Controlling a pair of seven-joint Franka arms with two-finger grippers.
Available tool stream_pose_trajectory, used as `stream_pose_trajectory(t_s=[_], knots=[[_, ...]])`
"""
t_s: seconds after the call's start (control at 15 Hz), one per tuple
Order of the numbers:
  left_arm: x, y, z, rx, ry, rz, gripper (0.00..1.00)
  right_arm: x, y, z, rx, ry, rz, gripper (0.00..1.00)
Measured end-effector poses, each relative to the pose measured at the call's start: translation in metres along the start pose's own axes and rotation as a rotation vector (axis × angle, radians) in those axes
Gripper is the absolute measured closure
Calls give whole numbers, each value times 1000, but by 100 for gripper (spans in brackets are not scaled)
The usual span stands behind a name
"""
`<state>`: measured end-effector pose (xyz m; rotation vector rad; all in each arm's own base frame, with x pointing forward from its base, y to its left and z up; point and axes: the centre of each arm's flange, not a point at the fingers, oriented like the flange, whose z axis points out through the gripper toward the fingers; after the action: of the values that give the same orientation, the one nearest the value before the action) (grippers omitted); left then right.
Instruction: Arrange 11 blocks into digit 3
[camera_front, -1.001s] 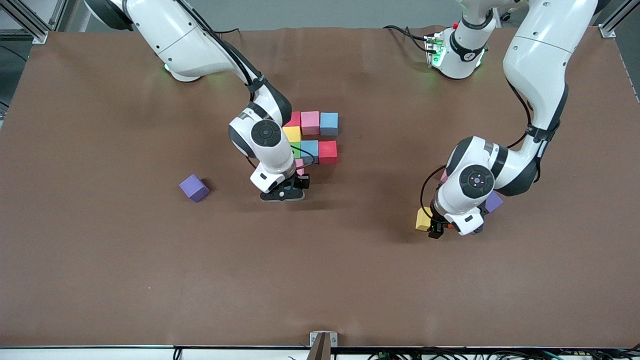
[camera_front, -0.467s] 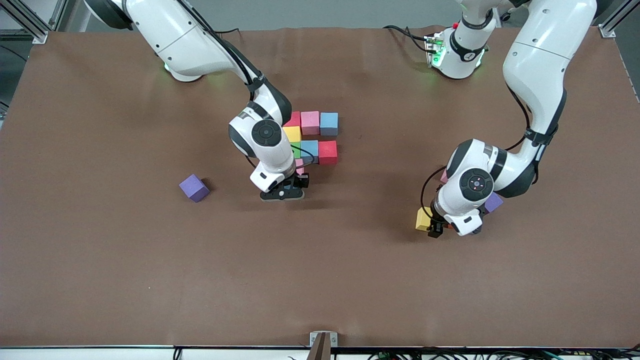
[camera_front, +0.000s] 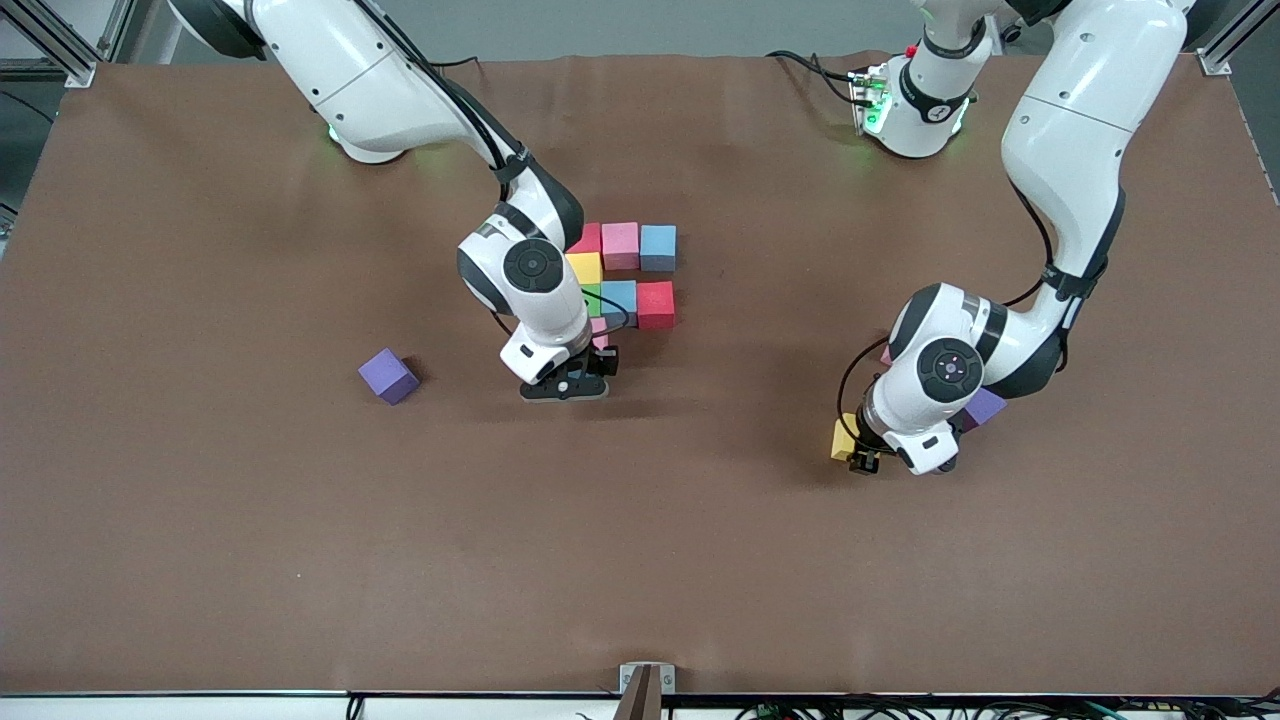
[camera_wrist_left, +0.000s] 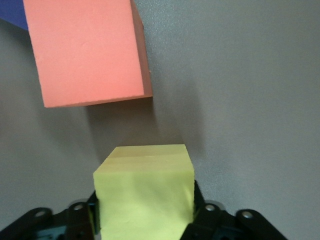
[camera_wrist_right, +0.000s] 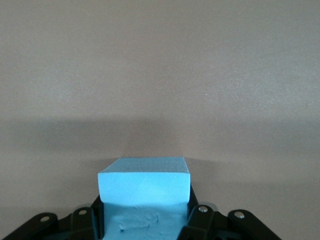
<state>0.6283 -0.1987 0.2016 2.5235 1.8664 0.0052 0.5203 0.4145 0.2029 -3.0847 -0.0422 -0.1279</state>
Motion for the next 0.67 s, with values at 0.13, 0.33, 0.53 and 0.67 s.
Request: stream_pose_trajectory(t_s=[0.13, 0.33, 0.53, 0.67], knots=[[-5, 1, -1, -4, -2, 2, 38, 0, 0, 0, 0, 0, 2, 42], [-25, 8, -11, -27, -9, -56, 38, 0, -1, 0, 0, 0, 3, 42], [-68, 18, -25, -46, -12, -118, 38, -1, -1, 0, 1, 0, 3, 42], [-97, 23, -30, -42, -12, -146, 38, -1, -1, 0, 1, 0, 3, 42]])
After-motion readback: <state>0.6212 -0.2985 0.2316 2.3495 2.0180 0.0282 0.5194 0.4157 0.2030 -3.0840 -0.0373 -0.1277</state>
